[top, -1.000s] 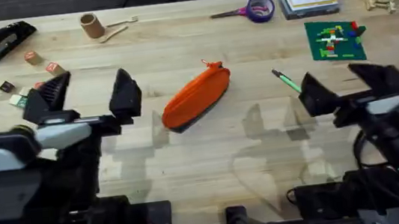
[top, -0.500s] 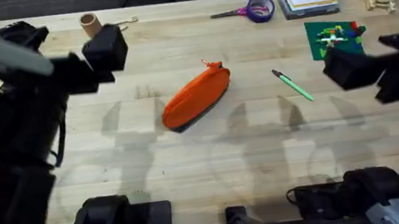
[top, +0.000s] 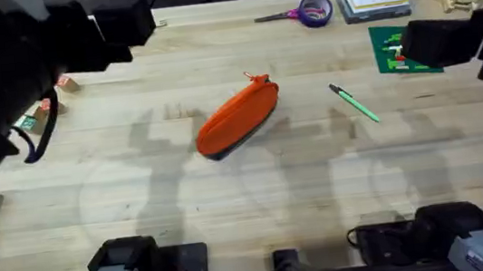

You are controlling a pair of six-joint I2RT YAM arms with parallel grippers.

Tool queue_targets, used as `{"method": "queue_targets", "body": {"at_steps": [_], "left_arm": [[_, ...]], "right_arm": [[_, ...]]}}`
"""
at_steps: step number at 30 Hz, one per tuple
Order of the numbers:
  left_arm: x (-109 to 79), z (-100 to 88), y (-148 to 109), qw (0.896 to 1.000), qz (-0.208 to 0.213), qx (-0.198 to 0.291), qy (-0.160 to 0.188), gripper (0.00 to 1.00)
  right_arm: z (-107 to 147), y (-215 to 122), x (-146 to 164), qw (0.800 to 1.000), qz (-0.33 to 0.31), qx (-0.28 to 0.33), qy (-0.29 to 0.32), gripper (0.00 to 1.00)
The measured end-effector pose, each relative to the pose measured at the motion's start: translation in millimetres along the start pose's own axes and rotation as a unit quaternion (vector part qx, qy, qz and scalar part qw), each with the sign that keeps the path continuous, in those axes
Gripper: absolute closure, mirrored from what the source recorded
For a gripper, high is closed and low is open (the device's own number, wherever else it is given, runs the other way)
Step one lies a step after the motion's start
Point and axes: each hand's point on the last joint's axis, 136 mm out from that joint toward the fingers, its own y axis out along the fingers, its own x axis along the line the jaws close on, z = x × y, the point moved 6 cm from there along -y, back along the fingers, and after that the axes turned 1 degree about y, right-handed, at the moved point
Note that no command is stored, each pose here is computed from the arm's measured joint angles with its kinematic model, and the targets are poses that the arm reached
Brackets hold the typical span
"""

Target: Unzip the bag, pick up the pens from the table one at a time and place them inside, then zip the bag closed.

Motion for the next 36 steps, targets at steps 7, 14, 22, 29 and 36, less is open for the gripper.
{"method": "queue_targets", "body": {"at_steps": [7,14,22,29,36], "left_arm": [[-10.9,8.1,-3,0.998,0.048,0.028,-0.003,0.007],[-34.4,36.9,-11,0.983,0.155,0.102,0.007,0.007],[-48.9,62.0,-25,0.959,0.232,0.158,0.047,0.007],[-55.5,77.2,-35,0.940,0.273,0.189,0.074,0.007],[-58.0,86.4,-45,0.927,0.294,0.211,0.099,0.007]], "right_arm": [[3,-2,1,1.000,-0.003,0.009,-0.003,0.003],[4,-1,3,1.000,-0.013,0.012,-0.004,0.003],[4,-2,3,1.000,-0.014,0.012,-0.019,0.003],[4,-2,3,0.999,-0.015,0.012,-0.029,0.003],[4,-2,3,0.999,-0.015,0.012,-0.038,0.004]]}}
